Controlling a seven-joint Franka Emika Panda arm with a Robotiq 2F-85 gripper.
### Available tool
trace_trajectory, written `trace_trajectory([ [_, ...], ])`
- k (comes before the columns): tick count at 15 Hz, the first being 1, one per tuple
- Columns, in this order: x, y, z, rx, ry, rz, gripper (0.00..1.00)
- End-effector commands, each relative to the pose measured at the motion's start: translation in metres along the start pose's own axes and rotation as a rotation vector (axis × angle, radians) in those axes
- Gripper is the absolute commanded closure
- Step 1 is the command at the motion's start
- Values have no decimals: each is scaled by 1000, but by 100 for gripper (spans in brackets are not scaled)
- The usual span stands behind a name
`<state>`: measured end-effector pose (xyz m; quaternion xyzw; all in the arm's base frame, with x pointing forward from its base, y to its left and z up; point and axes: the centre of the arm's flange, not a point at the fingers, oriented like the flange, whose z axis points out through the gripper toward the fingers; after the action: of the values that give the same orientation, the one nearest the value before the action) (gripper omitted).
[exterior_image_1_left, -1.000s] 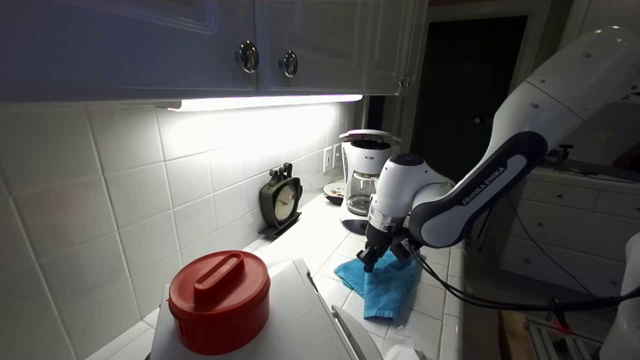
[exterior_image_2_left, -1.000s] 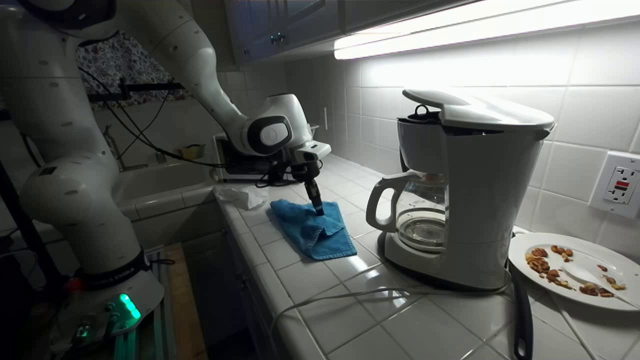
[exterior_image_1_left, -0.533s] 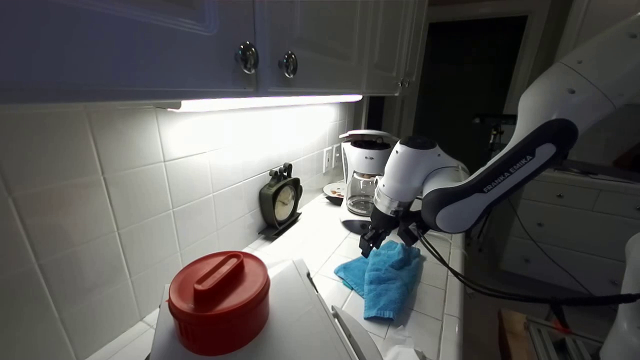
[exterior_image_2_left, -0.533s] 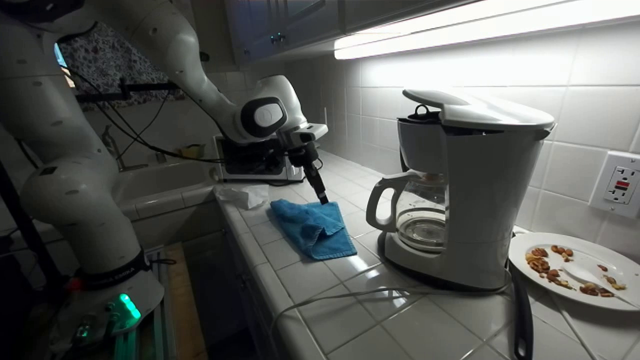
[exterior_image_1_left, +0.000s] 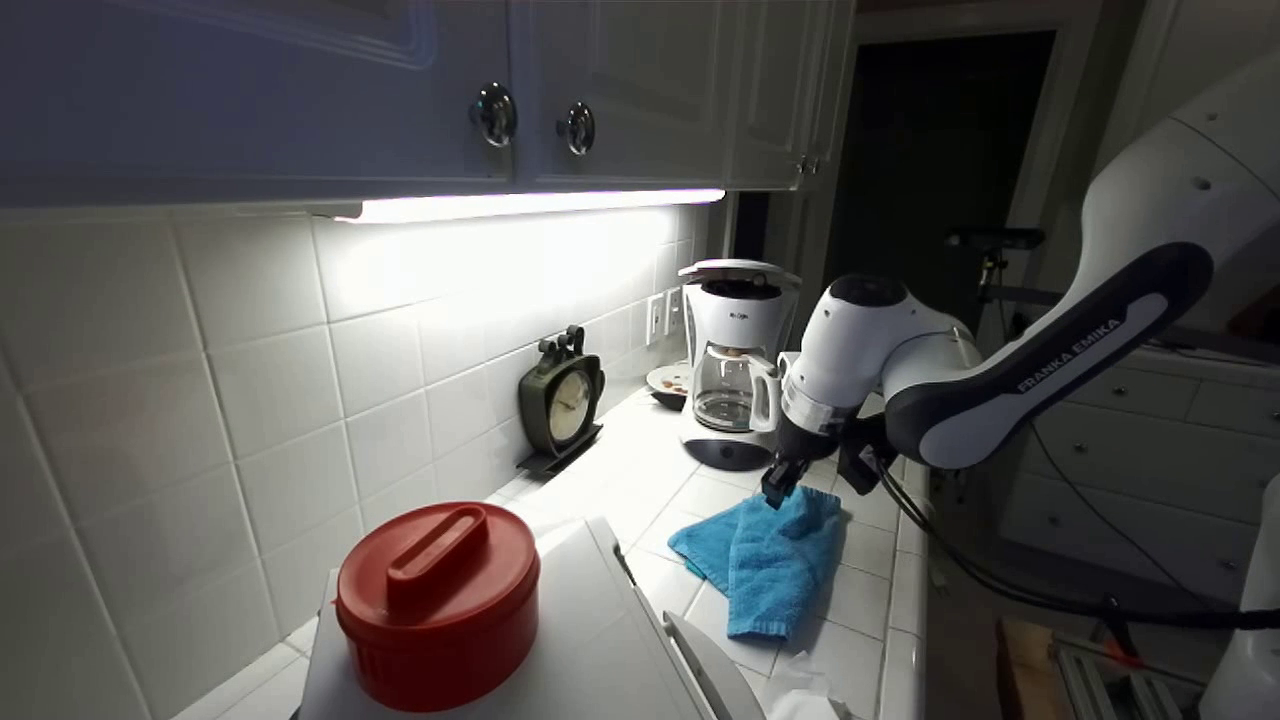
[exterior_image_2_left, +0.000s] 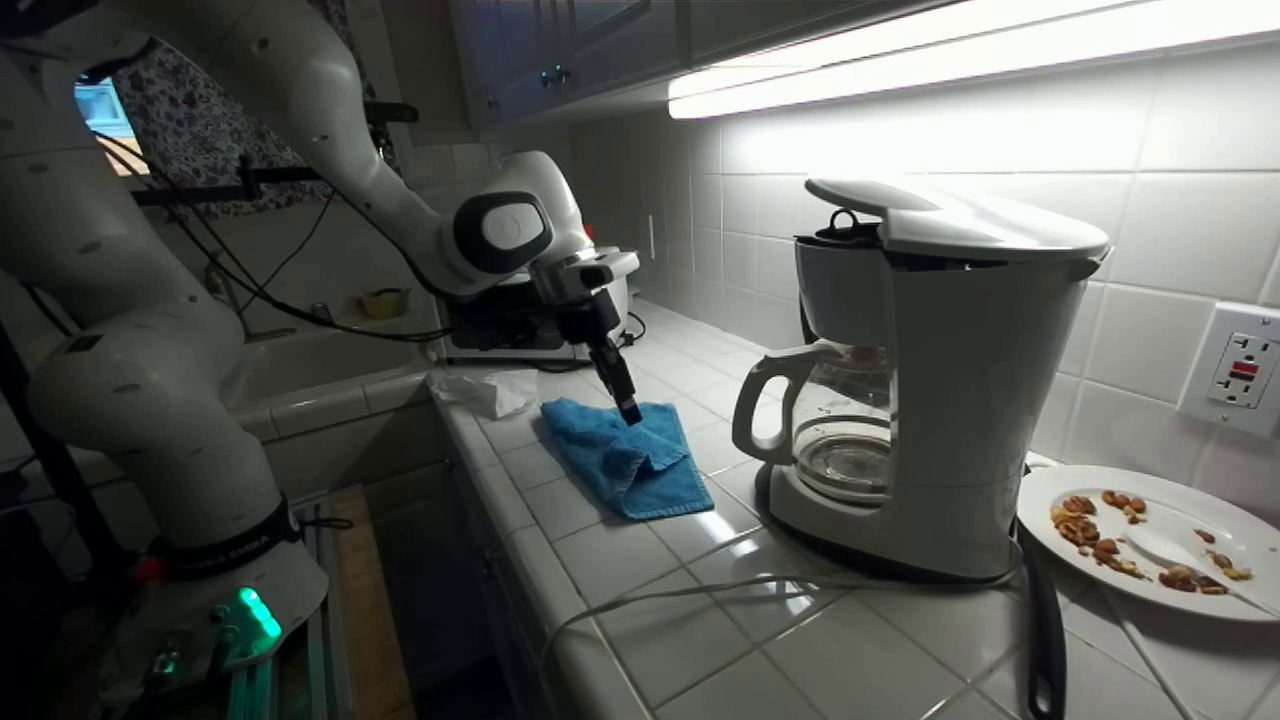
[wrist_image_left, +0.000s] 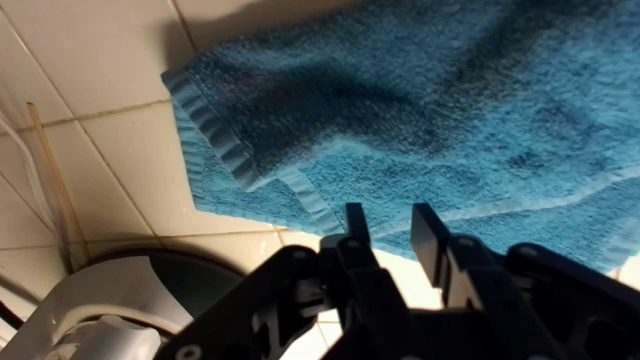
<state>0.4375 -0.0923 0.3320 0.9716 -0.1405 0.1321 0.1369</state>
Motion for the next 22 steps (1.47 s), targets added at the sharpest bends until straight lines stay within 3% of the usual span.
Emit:
trace_trajectory([
  [1,-23,16,8,-64,-18,-17,38],
  [4,-30,31,17,-97,-30,-29,16],
  [7,-28,41,19,-128,-15,-39,16],
  [10,-26,49,23,-145,-3,-34,28],
  [13,-28,50,31,-139,-5,1,27],
  [15,-27,51,34,-139,1,8,22],
  [16,-26,51,36,-136,7,9,9],
  [17,-25,52,36,-137,14,5,3],
  [22,-24,59,36,-43,80,14,0],
])
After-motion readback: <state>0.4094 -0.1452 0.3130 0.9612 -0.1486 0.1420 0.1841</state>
